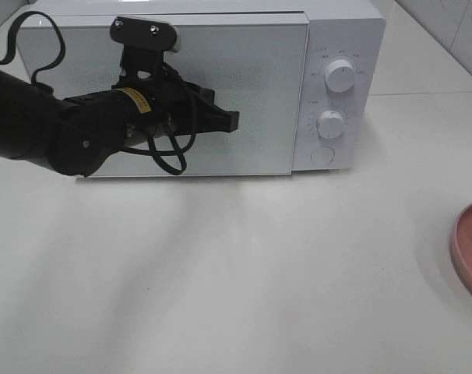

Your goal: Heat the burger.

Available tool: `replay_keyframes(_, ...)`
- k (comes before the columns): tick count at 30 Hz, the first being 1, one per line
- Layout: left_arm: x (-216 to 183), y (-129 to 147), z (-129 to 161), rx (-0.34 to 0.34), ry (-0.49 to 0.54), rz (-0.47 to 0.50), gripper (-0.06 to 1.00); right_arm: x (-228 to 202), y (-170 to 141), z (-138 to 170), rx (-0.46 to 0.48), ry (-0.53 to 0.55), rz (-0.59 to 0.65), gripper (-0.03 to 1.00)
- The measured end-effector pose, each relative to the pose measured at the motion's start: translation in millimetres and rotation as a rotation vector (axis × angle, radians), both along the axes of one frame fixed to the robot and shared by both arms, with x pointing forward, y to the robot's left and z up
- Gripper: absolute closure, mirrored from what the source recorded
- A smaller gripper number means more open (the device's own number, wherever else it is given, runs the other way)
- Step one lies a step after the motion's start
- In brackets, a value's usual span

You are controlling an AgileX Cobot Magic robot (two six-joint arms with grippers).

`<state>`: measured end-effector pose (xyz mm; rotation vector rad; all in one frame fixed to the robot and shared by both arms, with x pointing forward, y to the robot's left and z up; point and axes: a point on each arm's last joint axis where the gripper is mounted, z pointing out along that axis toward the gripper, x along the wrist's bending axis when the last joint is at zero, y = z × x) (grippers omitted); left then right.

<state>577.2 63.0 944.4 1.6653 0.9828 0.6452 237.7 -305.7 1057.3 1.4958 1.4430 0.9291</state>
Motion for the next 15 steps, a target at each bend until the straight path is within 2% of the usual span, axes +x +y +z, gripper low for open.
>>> replay_keyframes(7,8.0,-19.0,4.1,-0.010,-0.021,-0.029,0.94,0.0,0.0,0.0,0.000,0.000,0.000,0.21)
replay_keyframes(15,4.6,-27.9,6.4,-0.027,-0.008,-0.033,0.94,0.0,0.0,0.0,0.000,0.000,0.000,0.21)
